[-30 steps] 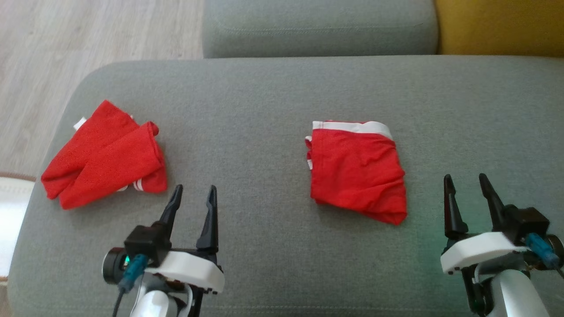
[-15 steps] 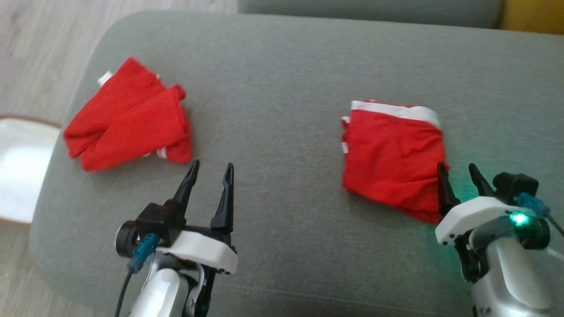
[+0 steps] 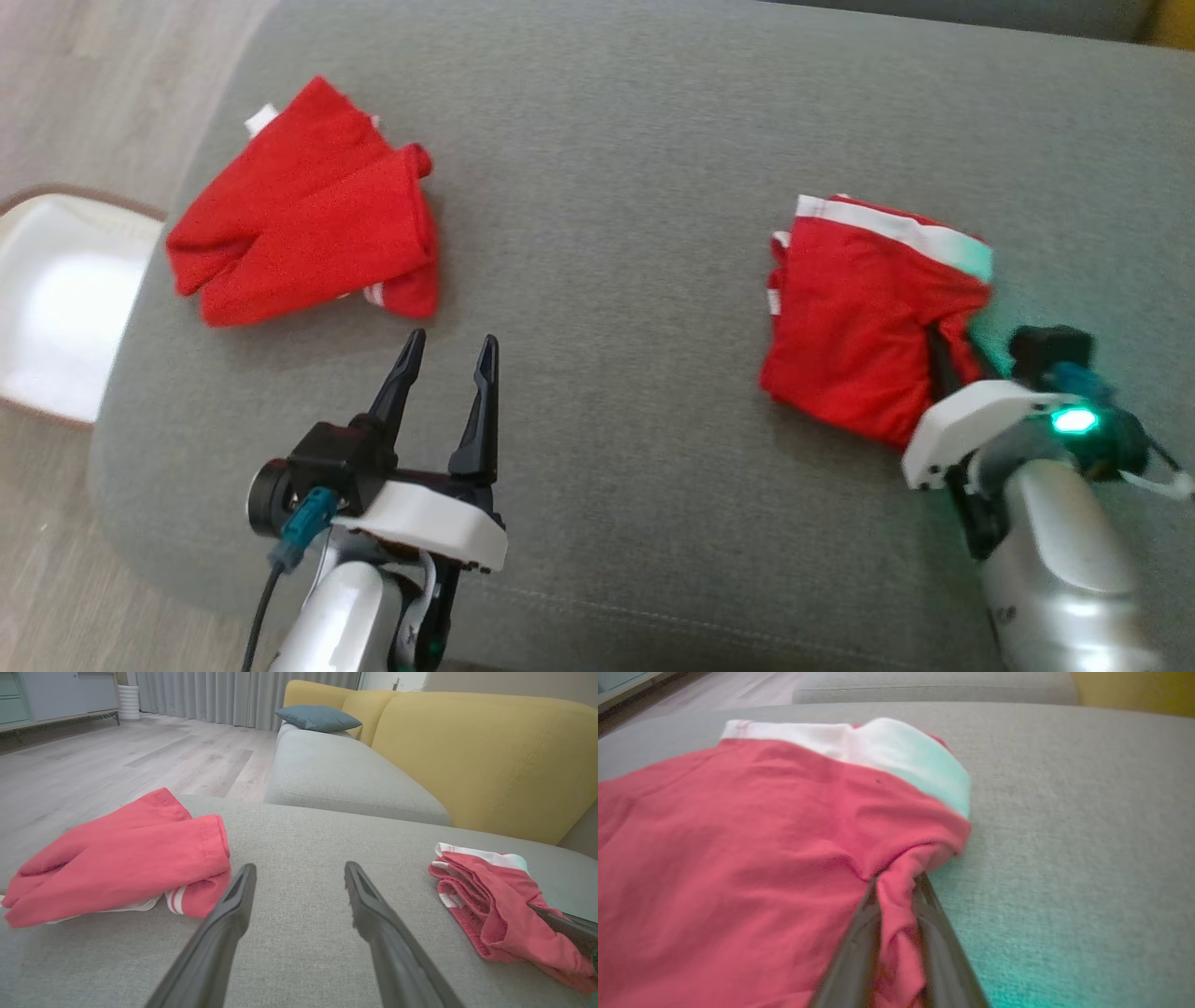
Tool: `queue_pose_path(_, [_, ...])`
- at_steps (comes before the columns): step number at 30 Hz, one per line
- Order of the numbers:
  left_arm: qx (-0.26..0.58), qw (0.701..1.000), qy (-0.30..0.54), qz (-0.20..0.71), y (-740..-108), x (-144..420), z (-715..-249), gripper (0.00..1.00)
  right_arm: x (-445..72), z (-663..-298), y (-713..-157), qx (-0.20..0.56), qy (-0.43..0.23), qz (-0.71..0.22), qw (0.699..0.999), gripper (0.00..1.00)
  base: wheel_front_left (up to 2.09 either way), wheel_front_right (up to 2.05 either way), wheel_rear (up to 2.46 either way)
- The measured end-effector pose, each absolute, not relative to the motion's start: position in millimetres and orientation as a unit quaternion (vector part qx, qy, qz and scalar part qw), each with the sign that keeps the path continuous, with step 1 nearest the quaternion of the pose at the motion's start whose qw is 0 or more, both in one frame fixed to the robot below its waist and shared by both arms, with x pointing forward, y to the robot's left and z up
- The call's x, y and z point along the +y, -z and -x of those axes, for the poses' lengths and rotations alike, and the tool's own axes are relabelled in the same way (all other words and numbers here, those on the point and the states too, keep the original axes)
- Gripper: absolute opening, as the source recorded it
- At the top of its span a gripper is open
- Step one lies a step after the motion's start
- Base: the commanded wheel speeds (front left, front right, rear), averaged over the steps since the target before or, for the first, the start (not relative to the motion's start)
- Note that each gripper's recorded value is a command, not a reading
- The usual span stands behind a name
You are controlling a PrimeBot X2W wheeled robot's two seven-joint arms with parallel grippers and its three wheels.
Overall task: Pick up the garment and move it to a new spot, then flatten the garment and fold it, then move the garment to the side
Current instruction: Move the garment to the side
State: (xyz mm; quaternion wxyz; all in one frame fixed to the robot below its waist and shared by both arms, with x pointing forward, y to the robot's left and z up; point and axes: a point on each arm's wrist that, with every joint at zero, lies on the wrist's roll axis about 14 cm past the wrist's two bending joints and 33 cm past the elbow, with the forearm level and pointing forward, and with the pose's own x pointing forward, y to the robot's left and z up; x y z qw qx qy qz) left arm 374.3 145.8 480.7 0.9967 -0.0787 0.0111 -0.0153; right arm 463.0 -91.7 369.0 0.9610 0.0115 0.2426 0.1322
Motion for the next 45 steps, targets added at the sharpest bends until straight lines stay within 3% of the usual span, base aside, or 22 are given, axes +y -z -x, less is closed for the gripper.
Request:
queue_pose_path(10, [0.001,0.992,0.085,0.088,-486,102,-395,1.00,-105,-466,-398,0.171,-0.184,0.128,0.960,0.00,0.00,0.00,0.00])
queue_pose_path(14, [-0.005,0.988,0.131,0.086,-489,76,-409,1.00,-149,-468,-405,0.168,-0.178,0.202,0.948,0.00,0.00,0.00,0.00])
queue_pose_path(20, [-0.011,0.978,0.187,0.091,-487,40,-434,1.00,-248,-479,-418,0.200,-0.109,0.279,0.933,0.00,0.00,0.00,0.00])
queue_pose_path(29, [-0.003,0.969,0.223,0.108,-468,13,-464,1.00,-347,-492,-431,0.249,0.000,0.296,0.922,0.00,0.00,0.00,0.00])
queue_pose_path(41, [0.012,0.971,0.210,0.113,-451,21,-476,1.00,-361,-502,-432,0.249,0.029,0.278,0.927,0.00,0.00,0.00,0.00])
queue_pose_path(42, [0.012,0.971,0.208,0.113,-450,22,-476,1.00,-361,-504,-434,0.246,0.030,0.276,0.929,0.34,0.00,0.00,0.00])
queue_pose_path(43, [0.012,0.972,0.207,0.113,-450,23,-476,1.00,-360,-505,-436,0.242,0.031,0.274,0.930,1.00,0.00,0.00,0.00])
queue_pose_path(45, [0.011,0.972,0.206,0.112,-451,23,-476,1.00,-358,-509,-442,0.229,0.035,0.267,0.935,1.00,0.00,0.00,0.00])
